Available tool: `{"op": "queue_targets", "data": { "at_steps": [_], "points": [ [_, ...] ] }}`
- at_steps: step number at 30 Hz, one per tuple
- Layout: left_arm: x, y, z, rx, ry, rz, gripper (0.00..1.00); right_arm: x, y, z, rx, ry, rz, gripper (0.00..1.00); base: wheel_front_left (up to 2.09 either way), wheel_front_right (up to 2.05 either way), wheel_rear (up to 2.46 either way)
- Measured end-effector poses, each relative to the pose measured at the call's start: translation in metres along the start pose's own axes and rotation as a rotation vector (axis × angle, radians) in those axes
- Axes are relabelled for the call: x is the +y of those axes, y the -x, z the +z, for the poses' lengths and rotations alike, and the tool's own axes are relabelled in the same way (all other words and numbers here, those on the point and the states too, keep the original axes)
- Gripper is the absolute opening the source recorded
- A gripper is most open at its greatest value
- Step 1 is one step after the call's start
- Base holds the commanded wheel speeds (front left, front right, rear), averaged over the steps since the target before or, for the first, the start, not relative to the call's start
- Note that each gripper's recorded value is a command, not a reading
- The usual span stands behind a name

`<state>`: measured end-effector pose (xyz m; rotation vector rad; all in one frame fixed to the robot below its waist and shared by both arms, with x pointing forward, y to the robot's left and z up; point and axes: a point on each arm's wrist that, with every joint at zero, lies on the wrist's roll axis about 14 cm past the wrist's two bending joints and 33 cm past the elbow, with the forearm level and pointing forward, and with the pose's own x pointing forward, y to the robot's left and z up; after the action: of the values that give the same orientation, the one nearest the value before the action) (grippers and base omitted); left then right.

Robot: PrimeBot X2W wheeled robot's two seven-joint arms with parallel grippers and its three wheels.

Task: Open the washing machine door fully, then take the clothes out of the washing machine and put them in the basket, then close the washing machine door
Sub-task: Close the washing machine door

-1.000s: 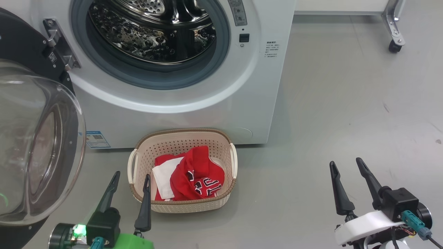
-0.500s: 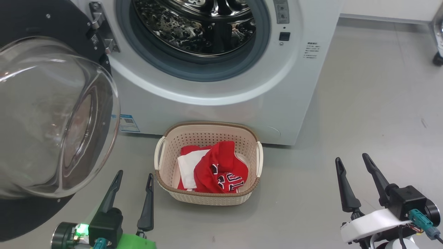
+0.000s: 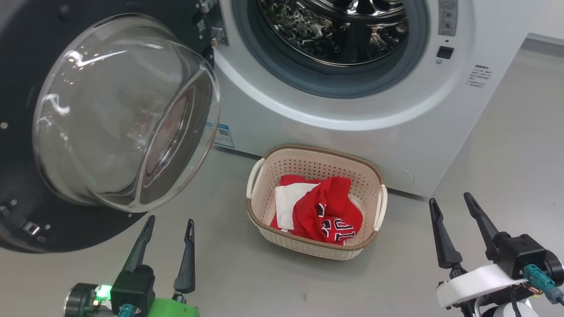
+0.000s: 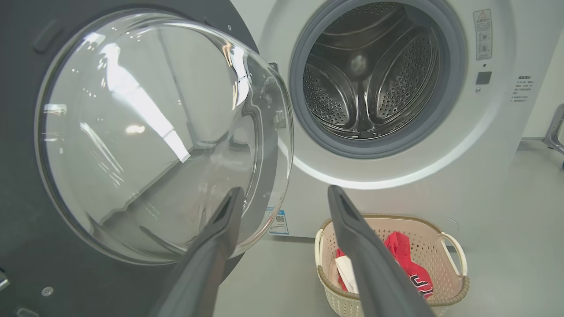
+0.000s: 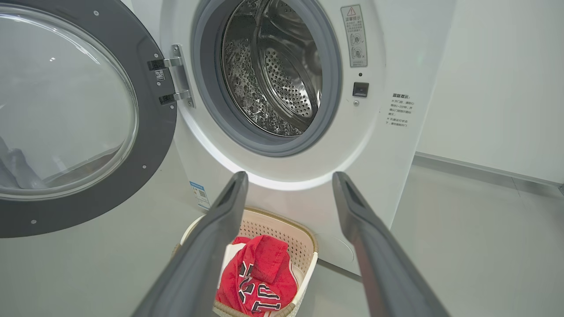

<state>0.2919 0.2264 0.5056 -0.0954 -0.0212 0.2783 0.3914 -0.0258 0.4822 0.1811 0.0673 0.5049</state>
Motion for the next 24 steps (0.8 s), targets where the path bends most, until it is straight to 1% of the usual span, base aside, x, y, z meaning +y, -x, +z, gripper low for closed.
{"op": "queue_targets", "data": {
  "at_steps": [8,14,24],
  "points": [
    [0.030,0.017,0.005,-0.015,-0.007,0.109,1.00,0.031,-0.018,-0.007,0.025,-0.006,0.107,1.00,0.00,0.00,0.00],
    [0.059,0.036,0.003,-0.010,-0.001,0.218,1.00,0.063,-0.023,-0.015,0.056,-0.013,0.207,1.00,0.00,0.00,0.00],
    [0.066,0.040,0.004,-0.016,-0.003,0.243,1.00,0.069,-0.024,-0.020,0.074,-0.013,0.226,1.00,0.00,0.00,0.00]
  ]
}}
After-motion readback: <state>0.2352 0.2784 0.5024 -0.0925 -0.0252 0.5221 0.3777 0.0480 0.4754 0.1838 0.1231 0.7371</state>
